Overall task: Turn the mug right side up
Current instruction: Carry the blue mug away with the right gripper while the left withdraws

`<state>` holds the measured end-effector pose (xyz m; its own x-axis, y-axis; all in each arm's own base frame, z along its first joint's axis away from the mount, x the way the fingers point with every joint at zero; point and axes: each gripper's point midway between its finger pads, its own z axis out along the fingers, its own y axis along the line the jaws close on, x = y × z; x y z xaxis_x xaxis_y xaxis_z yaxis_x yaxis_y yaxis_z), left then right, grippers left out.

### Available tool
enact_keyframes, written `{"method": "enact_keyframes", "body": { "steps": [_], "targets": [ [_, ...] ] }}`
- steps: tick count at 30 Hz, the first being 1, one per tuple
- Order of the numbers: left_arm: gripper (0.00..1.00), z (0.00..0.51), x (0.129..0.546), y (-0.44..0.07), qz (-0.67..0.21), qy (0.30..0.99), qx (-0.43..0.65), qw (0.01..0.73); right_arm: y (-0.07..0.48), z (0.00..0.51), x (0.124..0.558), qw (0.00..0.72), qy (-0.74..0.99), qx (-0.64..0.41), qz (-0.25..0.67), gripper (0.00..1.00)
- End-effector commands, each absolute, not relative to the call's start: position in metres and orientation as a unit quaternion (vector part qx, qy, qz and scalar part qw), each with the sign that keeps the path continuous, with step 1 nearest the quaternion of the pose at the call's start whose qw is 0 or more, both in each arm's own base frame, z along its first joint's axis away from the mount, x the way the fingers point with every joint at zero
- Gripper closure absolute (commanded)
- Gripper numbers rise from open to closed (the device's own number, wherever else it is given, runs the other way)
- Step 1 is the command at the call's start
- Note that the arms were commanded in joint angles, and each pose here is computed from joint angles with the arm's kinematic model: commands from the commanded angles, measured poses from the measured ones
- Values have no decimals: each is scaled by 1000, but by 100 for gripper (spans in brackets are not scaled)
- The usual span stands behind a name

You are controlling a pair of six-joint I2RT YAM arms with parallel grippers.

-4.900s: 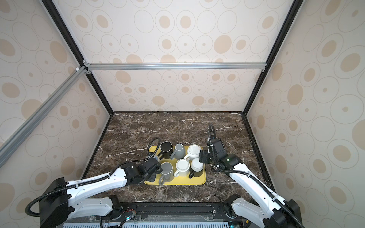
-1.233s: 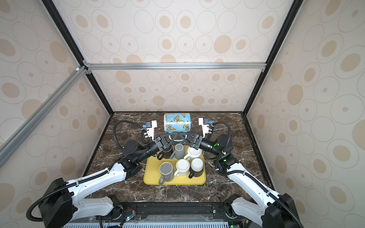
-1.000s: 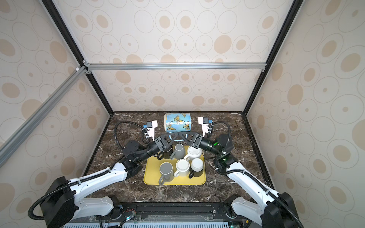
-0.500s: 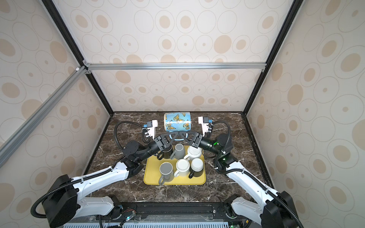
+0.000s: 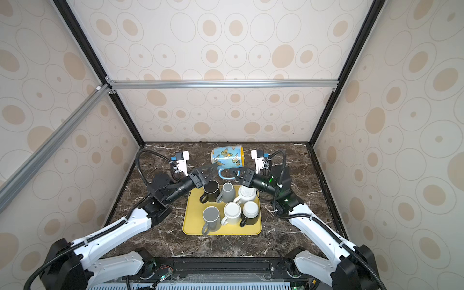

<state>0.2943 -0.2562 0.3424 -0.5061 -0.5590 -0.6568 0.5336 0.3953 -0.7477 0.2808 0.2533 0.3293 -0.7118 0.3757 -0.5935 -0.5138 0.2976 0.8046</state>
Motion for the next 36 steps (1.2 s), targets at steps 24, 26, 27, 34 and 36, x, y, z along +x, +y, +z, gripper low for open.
{"method": "enact_keyframes", "body": {
  "steps": [24, 26, 27, 34, 36],
  "targets": [
    [2, 295, 307, -176, -265, 774, -10, 575, 138, 335, 396, 497, 862, 2, 102, 100],
    [2, 293, 307, -177, -266, 775, -9, 573, 134, 324, 404, 488, 868, 8, 89, 100],
    [3, 292, 307, -177, -266, 776, -9, 573, 132, 320, 408, 486, 870, 11, 85, 100],
    [3, 284, 309, -178, -264, 779, -9, 569, 109, 276, 438, 452, 890, 39, 49, 100],
    [3, 282, 310, -179, -262, 781, -9, 567, 102, 262, 447, 440, 896, 48, 43, 100]
  ]
}}
